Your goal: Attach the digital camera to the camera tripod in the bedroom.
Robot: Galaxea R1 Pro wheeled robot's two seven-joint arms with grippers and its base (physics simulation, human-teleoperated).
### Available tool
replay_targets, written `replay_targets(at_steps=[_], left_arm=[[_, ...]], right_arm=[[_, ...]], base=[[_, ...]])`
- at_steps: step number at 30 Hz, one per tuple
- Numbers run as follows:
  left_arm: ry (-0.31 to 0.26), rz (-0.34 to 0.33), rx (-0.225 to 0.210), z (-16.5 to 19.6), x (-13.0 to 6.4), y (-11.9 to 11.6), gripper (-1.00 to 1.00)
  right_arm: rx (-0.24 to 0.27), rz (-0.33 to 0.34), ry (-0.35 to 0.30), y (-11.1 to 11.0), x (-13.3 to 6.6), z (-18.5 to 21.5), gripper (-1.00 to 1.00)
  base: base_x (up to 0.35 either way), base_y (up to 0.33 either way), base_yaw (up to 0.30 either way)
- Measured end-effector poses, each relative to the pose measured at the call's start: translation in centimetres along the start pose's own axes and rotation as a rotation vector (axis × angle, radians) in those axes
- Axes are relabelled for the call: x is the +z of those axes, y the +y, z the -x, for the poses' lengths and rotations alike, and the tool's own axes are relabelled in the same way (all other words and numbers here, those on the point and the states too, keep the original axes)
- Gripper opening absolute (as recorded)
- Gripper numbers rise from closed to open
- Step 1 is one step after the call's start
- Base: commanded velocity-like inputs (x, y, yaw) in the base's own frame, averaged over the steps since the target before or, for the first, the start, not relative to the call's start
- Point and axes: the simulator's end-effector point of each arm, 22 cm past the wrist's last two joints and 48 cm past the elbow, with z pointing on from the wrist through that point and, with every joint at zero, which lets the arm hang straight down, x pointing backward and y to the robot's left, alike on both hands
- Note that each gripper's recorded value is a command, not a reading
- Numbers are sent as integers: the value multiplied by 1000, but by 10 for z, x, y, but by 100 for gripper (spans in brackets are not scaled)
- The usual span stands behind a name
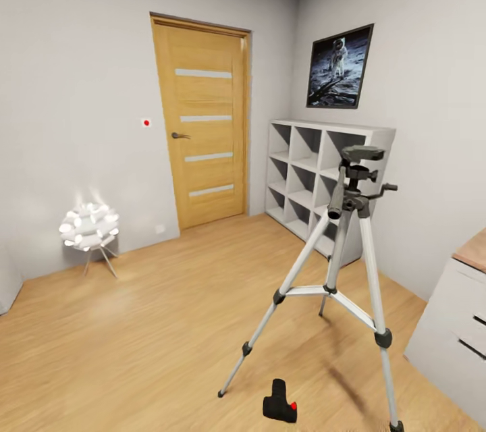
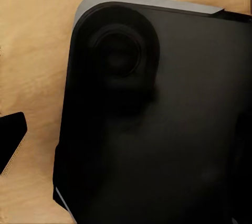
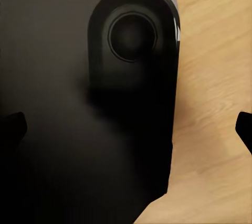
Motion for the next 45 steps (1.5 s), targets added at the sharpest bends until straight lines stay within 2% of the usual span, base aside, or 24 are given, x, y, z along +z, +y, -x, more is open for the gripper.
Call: replay_targets(at_steps=[11,45], left_arm=[[-1,-1,0,0,0,0,100],[-1,-2,1,0,0,-1,100]], right_arm=[[-1,2,0,1,0,0,100],[-2,-3,-2,-1,0,0,100]], base=[[178,142,-231],[243,215,-8]])
